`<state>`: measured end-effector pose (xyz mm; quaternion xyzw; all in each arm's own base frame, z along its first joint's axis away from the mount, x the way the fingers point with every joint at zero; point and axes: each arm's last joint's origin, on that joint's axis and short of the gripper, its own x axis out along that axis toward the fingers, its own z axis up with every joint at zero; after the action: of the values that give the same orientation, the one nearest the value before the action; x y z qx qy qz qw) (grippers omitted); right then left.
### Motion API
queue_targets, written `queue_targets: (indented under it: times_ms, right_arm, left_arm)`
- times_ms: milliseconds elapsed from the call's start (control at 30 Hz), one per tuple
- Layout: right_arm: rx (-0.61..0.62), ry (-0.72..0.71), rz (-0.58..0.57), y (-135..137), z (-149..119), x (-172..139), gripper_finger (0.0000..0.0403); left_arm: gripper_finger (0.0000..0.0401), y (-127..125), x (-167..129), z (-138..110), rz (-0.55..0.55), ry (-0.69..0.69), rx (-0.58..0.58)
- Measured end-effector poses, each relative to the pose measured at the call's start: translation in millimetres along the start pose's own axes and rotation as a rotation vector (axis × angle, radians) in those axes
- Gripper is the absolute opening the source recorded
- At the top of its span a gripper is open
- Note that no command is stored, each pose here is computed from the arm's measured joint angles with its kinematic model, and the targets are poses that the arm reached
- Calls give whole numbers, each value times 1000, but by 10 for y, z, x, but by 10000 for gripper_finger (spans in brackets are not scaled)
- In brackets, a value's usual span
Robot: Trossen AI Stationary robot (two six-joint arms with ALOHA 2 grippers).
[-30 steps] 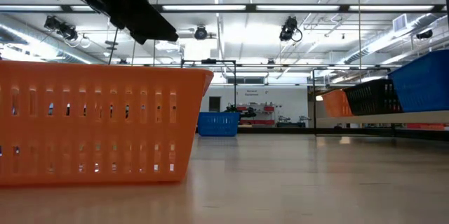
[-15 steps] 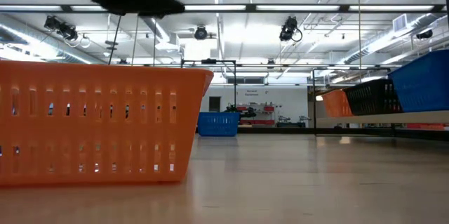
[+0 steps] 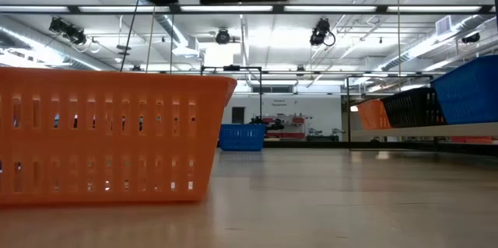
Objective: Stack baskets on shelf by color
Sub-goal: Stack the top orange bin on top of the orange bin on the shelf
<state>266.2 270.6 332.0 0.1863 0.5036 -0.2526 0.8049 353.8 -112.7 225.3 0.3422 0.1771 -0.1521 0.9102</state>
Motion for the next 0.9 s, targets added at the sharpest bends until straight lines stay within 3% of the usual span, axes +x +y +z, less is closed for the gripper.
queue_targets:
  times_ms: [167,433,667,900]
  right_arm:
    - [-10,-129,4,-98,153,-97,105]
    - [-9,-278,-11,-326,503,-236,105]
    - [-58,-200,-82,-556,1006,-58,105]
    - [-153,-129,-168,-868,1514,174,105]
  left_arm:
    - [117,-69,302,-131,-42,67,105]
    - [117,-48,589,-238,36,9,88]
    - [117,-91,632,-293,33,60,57]
    - [117,-84,494,-483,-7,333,-20]
